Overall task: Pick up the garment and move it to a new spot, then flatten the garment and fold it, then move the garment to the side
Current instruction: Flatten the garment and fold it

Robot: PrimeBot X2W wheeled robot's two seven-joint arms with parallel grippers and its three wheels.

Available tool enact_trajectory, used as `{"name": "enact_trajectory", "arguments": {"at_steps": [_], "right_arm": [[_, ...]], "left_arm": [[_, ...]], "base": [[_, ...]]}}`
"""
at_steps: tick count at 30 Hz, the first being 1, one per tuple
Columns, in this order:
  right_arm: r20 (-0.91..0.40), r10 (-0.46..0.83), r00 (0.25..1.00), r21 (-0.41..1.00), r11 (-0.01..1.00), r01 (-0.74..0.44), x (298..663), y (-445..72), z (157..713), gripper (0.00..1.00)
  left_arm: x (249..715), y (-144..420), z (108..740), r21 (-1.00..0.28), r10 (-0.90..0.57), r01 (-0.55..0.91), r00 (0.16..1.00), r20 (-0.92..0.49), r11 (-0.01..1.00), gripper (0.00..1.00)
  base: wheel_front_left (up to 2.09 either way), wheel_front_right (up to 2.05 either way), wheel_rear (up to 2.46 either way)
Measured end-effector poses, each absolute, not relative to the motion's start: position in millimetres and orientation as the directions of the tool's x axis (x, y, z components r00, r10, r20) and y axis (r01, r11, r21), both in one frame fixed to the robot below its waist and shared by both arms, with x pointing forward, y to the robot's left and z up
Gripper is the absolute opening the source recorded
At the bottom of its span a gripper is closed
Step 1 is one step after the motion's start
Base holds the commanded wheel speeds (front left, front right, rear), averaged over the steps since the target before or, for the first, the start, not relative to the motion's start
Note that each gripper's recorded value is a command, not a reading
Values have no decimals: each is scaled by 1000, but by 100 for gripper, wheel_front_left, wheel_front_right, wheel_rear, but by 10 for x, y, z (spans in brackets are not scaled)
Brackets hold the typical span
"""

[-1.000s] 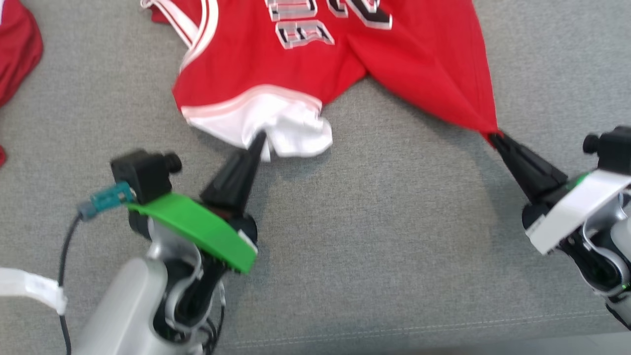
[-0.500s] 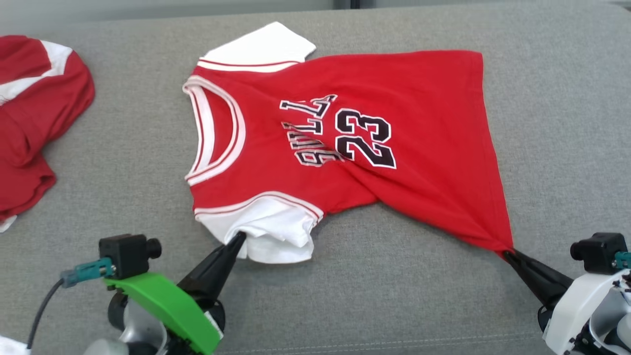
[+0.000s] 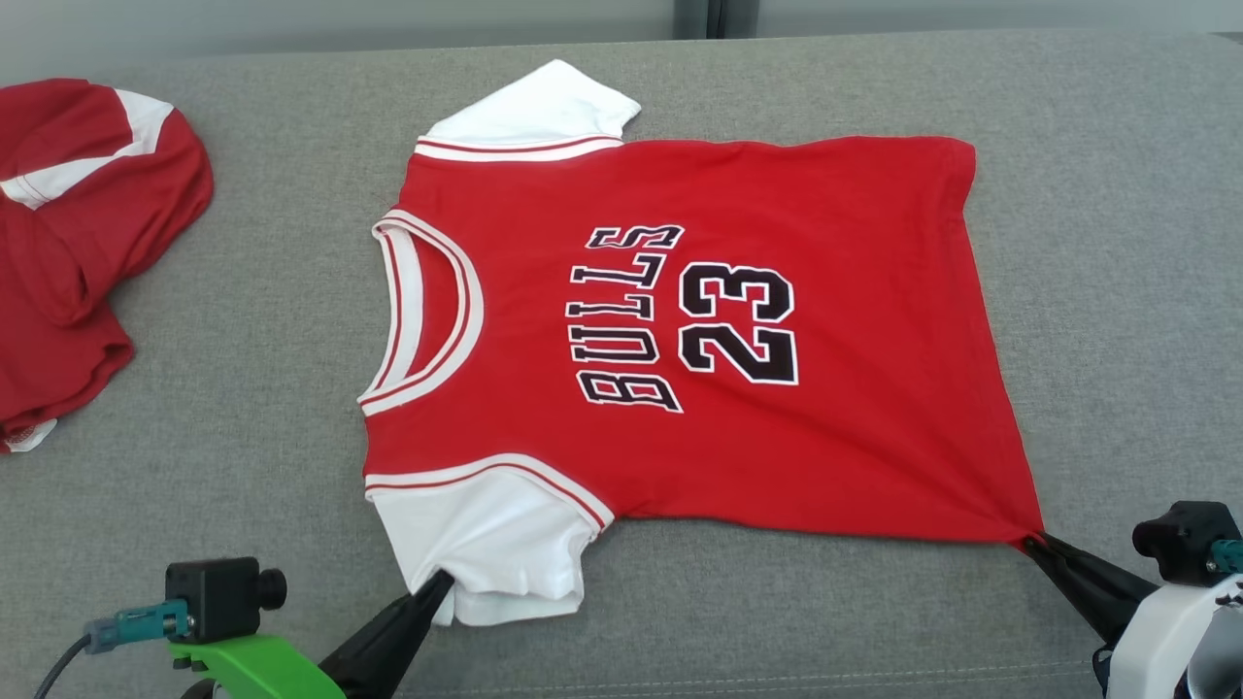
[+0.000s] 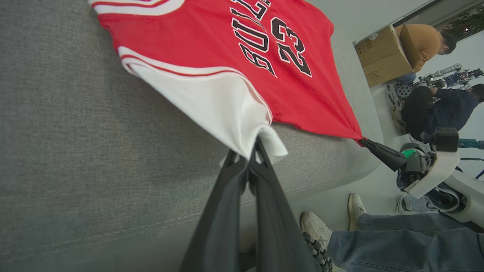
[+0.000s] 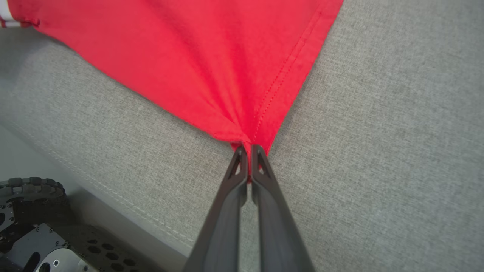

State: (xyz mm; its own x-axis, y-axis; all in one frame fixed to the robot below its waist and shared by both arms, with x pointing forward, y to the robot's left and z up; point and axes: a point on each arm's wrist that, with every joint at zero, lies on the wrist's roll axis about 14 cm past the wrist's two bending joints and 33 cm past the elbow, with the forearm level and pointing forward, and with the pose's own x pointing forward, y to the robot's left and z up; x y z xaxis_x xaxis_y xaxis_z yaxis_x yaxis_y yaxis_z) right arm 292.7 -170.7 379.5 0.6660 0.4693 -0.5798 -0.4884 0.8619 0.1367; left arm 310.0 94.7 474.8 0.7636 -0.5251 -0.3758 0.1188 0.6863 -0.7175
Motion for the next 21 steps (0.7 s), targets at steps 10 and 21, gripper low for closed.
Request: {"name": "enact_trajectory", "arguments": {"at_steps": [10,21], "right_arm": [[-632,449,632,114,860,-497,2858,-1751,3606,0],[-626,486,610,127,835,-535,2819,-1527,3523,0]], "left_arm": [[2922,1158,4513,-695,-477,16,739,-475,719,0],[2746,1080,4269,-750,-474,-117,709,-522,651,0]], "base": [[0,0,0],[0,0,0]]}}
